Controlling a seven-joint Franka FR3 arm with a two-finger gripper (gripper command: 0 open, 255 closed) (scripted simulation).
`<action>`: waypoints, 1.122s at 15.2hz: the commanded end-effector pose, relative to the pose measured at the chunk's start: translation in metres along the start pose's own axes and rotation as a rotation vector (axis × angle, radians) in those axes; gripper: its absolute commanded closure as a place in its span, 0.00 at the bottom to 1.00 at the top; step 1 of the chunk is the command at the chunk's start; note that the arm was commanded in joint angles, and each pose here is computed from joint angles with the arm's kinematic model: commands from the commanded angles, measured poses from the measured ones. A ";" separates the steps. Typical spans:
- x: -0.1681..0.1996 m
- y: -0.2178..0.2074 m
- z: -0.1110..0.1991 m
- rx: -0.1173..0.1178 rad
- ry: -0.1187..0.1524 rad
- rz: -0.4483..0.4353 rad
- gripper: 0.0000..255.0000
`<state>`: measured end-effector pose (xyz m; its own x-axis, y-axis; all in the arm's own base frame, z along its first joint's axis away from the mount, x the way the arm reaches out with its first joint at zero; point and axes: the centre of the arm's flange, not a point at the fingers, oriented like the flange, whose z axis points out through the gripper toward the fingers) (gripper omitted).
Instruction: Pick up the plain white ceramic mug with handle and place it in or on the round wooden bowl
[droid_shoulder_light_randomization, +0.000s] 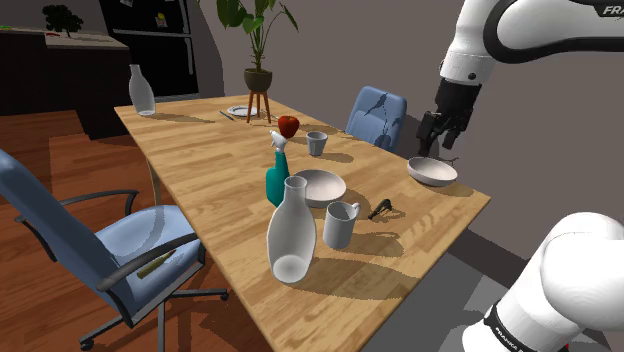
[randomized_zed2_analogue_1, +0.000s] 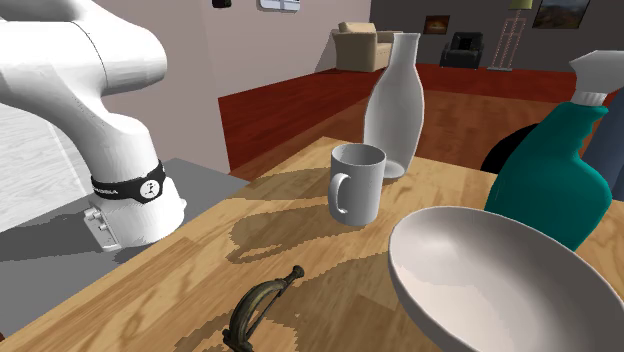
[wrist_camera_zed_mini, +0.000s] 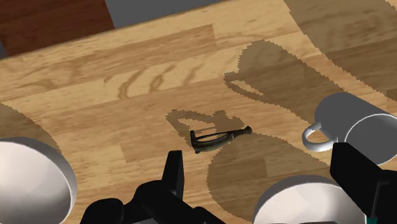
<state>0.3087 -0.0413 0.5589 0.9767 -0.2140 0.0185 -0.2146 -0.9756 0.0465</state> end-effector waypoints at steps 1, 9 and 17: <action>0.000 0.000 0.000 0.000 0.000 0.000 0.00; 0.012 -0.087 0.057 -0.003 0.061 0.082 0.00; 0.035 -0.173 0.113 -0.007 0.121 0.164 0.00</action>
<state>0.3766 0.1030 0.4457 0.9262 -0.3512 0.1372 -0.3598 -0.9320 0.0431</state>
